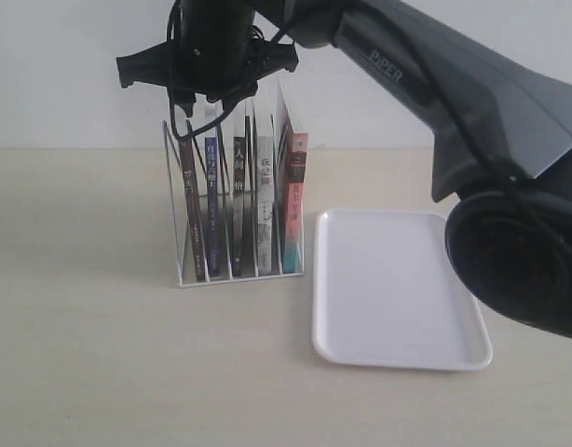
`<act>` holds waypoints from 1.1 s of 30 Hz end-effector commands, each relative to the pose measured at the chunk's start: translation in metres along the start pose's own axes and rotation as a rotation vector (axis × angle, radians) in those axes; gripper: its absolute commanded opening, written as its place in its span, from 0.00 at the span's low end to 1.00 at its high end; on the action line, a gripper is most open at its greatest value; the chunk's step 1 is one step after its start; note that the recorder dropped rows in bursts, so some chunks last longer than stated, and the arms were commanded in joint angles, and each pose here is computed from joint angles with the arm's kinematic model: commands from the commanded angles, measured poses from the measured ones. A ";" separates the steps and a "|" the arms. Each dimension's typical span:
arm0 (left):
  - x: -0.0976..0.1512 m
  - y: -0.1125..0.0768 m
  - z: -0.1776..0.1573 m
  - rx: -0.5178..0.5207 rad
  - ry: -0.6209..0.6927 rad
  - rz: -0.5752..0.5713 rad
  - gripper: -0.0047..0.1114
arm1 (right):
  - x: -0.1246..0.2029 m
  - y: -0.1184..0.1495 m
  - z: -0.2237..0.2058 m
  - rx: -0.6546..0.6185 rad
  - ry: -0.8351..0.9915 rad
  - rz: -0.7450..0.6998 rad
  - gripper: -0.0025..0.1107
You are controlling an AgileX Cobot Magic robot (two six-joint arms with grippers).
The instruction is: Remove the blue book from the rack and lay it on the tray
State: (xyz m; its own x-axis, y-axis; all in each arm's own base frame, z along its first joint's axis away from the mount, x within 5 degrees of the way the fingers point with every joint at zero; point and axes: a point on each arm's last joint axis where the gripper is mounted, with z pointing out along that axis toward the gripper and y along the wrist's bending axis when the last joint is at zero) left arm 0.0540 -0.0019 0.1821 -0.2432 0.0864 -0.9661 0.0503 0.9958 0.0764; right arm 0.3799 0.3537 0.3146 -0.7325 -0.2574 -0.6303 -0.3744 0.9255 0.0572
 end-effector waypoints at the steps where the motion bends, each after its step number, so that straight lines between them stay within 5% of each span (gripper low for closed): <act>1: -0.003 0.000 -0.001 -0.003 -0.022 0.000 0.08 | -0.005 -0.010 0.001 -0.001 -0.004 0.017 0.40; 33: -0.003 0.000 -0.001 -0.003 -0.022 0.000 0.08 | 0.008 -0.004 0.028 -0.049 0.076 0.053 0.40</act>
State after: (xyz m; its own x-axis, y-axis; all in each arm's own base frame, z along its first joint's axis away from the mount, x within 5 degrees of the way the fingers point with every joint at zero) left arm 0.0540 -0.0019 0.1821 -0.2432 0.0864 -0.9661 0.0503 0.9958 0.0764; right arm 0.3894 0.3586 0.2844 -0.7911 -0.2433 -0.5612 -0.3705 0.9206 0.1233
